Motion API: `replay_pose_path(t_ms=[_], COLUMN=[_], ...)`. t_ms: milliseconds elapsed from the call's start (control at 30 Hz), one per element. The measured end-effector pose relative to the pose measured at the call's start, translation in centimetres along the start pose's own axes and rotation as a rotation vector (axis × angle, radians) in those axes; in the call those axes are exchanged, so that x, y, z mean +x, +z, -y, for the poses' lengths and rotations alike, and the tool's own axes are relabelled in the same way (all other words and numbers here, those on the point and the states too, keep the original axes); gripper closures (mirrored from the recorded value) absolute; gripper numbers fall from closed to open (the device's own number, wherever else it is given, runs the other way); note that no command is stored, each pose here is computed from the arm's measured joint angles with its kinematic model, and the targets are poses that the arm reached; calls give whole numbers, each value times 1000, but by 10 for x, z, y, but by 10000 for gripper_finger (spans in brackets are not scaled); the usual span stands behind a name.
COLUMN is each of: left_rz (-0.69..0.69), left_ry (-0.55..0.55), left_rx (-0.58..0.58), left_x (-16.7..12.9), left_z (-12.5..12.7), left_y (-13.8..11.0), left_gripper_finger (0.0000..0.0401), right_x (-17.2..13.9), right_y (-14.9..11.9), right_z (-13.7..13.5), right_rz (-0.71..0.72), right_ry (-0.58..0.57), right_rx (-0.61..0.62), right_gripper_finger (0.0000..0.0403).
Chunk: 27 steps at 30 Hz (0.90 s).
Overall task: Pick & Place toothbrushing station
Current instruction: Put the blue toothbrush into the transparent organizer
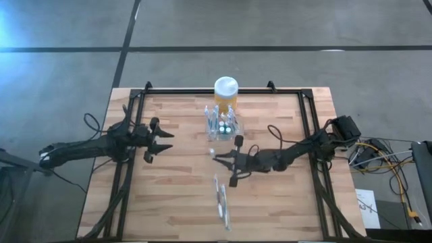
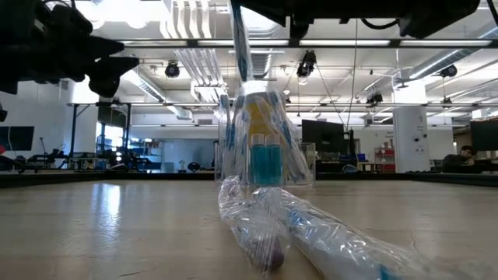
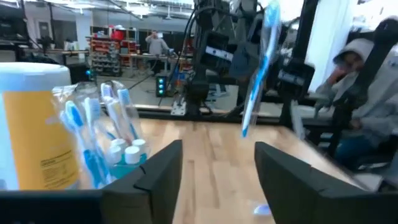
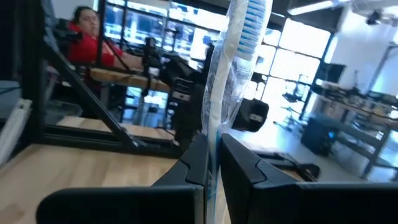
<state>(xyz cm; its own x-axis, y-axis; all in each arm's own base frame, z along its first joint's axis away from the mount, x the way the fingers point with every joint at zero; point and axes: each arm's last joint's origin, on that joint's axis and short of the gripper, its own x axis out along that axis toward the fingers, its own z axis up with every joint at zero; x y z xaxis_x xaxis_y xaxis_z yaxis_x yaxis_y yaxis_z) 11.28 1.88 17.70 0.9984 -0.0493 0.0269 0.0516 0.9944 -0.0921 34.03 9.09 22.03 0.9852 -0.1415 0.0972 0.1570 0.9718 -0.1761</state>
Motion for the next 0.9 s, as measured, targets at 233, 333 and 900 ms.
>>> replay_pose_path(t_ms=[233,333,900], left_rz=[-61,-15,-100], left_ry=[-28,-50,-127], left_rx=[-44,-26,30], left_x=[11,18,84], left_z=[2,4,20], left_y=[5,12,43], left_gripper_finger=[181,181,181], right_x=[10,13,13], right_y=[-1,0,1], right_z=[-5,-6,-3], right_rz=[18,24,40], right_ry=[52,55,21], right_rx=[-22,-32,-29], right_gripper_finger=[384,384,383])
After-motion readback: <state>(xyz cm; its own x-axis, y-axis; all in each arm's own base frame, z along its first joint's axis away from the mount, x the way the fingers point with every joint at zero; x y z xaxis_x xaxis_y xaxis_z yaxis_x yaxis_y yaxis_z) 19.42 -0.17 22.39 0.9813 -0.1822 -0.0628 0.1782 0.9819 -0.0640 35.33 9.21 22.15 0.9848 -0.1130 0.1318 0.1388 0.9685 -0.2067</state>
